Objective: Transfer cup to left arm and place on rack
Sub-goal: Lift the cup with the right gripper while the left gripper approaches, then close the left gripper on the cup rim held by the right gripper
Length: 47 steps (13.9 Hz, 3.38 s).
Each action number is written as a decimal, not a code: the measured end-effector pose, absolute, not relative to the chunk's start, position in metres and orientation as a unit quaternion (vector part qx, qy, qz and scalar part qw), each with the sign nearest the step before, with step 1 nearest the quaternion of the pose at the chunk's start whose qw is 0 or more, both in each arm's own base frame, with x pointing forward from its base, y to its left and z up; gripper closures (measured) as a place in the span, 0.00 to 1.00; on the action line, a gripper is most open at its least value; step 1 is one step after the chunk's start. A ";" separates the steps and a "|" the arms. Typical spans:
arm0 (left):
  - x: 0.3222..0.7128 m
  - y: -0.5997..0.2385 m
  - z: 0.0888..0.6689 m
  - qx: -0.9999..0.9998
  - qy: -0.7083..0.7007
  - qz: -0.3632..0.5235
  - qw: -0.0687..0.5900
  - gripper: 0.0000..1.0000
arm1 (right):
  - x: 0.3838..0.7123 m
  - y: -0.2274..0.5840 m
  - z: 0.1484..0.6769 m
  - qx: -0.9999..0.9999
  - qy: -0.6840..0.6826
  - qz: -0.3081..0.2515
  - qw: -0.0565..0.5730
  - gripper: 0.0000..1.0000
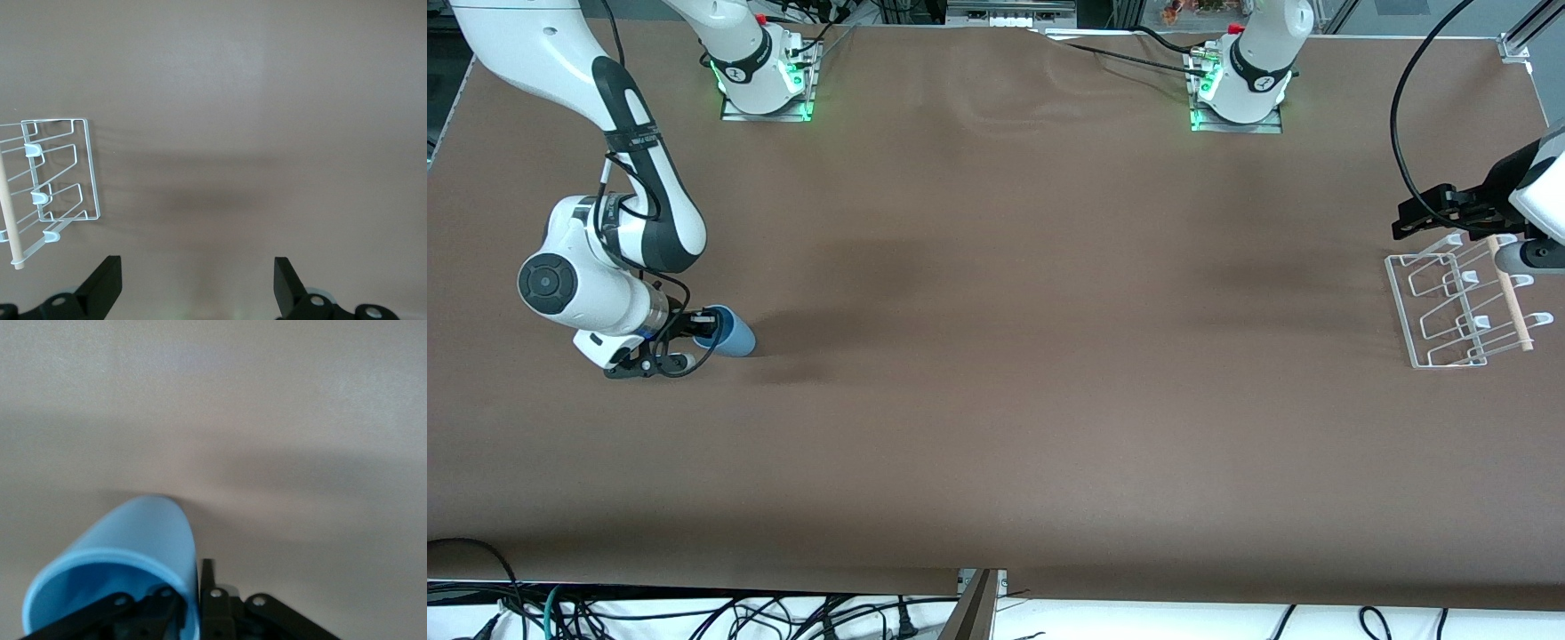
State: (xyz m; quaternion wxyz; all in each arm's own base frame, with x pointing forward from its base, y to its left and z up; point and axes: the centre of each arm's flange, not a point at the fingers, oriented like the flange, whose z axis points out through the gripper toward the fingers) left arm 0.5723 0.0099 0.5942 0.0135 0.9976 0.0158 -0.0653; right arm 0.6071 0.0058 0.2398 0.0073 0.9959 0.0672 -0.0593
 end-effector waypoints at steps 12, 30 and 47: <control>0.573 -0.009 0.586 0.995 -0.022 -0.072 0.072 0.00 | 0.636 0.082 0.314 0.994 0.016 -0.103 -0.039 0.94; 0.628 -0.172 0.462 0.881 -0.420 0.016 0.217 0.00 | 0.556 0.470 0.458 0.827 -0.362 -0.285 -0.322 0.94; 0.603 -0.229 0.481 0.694 -0.678 0.095 0.225 0.00 | 0.527 0.516 0.480 0.795 -0.421 -0.296 -0.321 0.94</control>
